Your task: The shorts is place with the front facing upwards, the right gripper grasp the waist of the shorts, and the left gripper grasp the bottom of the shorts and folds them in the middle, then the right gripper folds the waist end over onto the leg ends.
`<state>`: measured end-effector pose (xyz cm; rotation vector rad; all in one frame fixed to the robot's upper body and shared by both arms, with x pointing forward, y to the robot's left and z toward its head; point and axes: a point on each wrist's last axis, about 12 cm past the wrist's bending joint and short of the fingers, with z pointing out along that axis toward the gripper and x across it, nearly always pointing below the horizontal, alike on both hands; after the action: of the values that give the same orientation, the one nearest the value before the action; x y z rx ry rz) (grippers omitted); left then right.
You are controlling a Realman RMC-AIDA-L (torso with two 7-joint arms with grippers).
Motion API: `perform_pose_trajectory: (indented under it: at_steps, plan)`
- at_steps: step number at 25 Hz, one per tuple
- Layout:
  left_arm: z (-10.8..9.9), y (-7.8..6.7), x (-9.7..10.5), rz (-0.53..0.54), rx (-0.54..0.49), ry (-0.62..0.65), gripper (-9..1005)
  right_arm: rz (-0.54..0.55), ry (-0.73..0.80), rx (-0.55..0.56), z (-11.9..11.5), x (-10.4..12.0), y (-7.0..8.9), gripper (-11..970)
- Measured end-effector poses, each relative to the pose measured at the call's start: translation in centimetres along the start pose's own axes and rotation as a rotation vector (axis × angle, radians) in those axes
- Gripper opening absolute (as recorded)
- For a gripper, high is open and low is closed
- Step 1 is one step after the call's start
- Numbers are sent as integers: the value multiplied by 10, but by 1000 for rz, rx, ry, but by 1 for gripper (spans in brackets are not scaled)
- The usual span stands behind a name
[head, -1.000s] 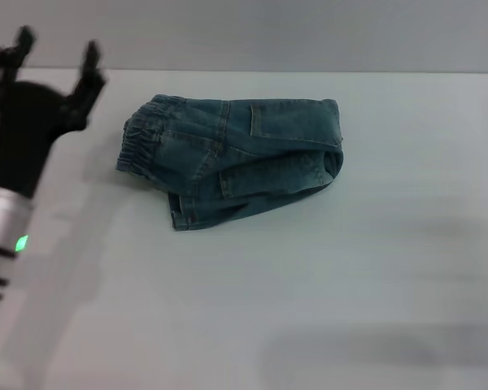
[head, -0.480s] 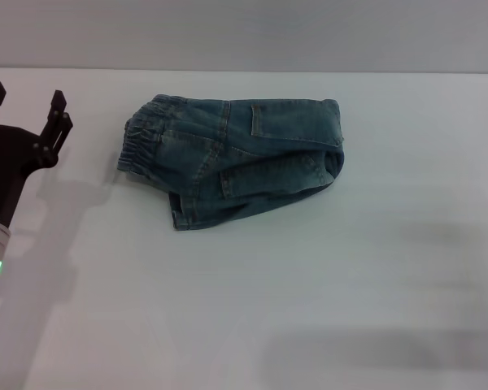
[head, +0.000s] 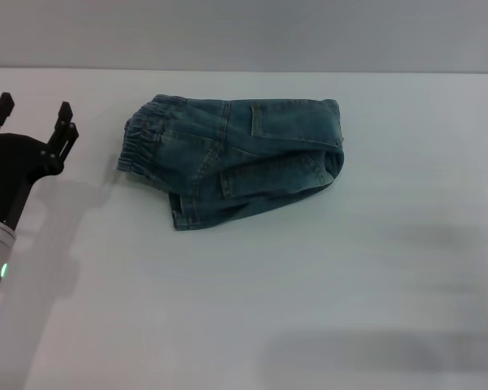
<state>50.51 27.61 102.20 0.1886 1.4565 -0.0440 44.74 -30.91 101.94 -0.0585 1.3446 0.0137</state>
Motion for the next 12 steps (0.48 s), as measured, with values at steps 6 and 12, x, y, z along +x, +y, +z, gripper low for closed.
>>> perform_pose_trajectory:
  at_steps: [6,12]
  plan:
    - [1,-1,3,-5,2,27,796,-15,16,-3,-2,2,-2,436]
    - [-1,-1,4,-8,-2,36,795,-47,20,-15,-2,3,-3,436]
